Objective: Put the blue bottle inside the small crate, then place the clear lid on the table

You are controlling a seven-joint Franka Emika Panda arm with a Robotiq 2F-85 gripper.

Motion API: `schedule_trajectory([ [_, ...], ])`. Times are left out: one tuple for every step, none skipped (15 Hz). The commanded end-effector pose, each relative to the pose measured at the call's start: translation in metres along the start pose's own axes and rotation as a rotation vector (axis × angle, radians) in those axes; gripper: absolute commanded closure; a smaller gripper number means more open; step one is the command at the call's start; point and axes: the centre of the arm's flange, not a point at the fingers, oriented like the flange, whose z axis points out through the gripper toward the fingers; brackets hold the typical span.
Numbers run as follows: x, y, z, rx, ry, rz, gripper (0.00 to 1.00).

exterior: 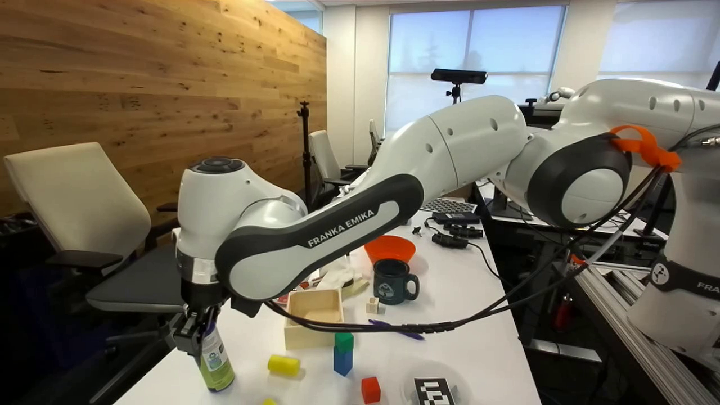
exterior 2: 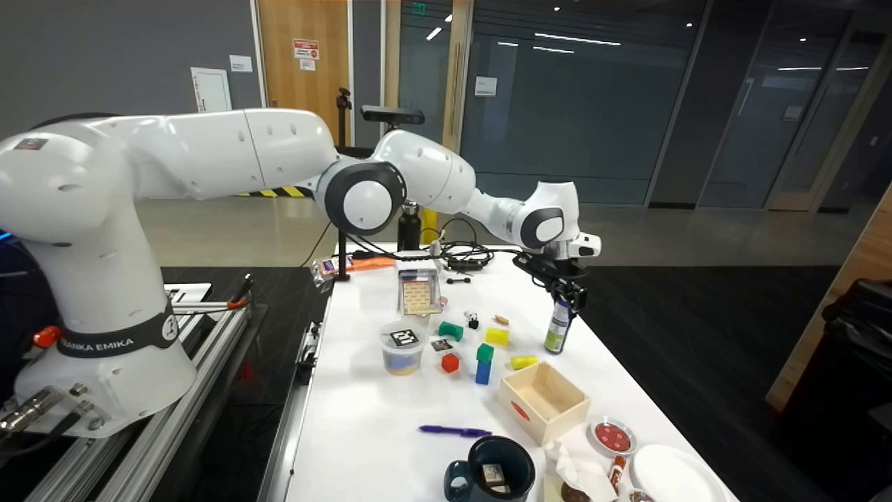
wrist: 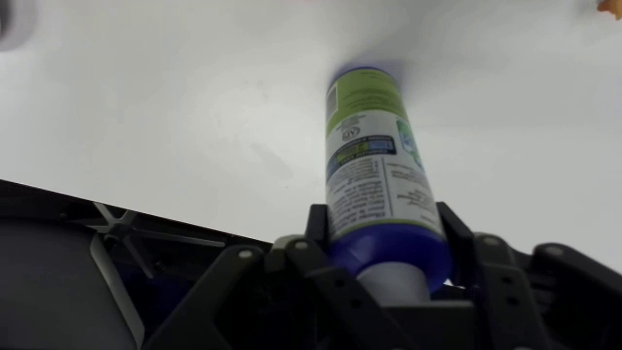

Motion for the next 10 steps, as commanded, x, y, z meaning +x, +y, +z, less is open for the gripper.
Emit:
schedule_trajectory([
  [0.029, 0.007, -0.020, -0.075, 0.052, 0.030, 0.70],
  [0.030, 0.015, -0.037, -0.088, 0.068, 0.044, 0.70],
  [0.034, 0.023, -0.056, -0.106, 0.084, 0.062, 0.70],
  [0.037, 0.029, -0.076, -0.110, 0.098, 0.088, 0.70],
  [0.037, 0.033, -0.098, -0.107, 0.110, 0.121, 0.70],
  [0.036, 0.034, -0.116, -0.100, 0.104, 0.154, 0.70],
  [0.034, 0.036, -0.129, -0.103, 0.110, 0.198, 0.70],
  [0.027, 0.035, -0.138, -0.098, 0.089, 0.255, 0.70],
  [0.022, 0.034, -0.147, -0.089, 0.075, 0.307, 0.70],
  [0.014, 0.029, -0.152, -0.088, 0.051, 0.362, 0.70],
])
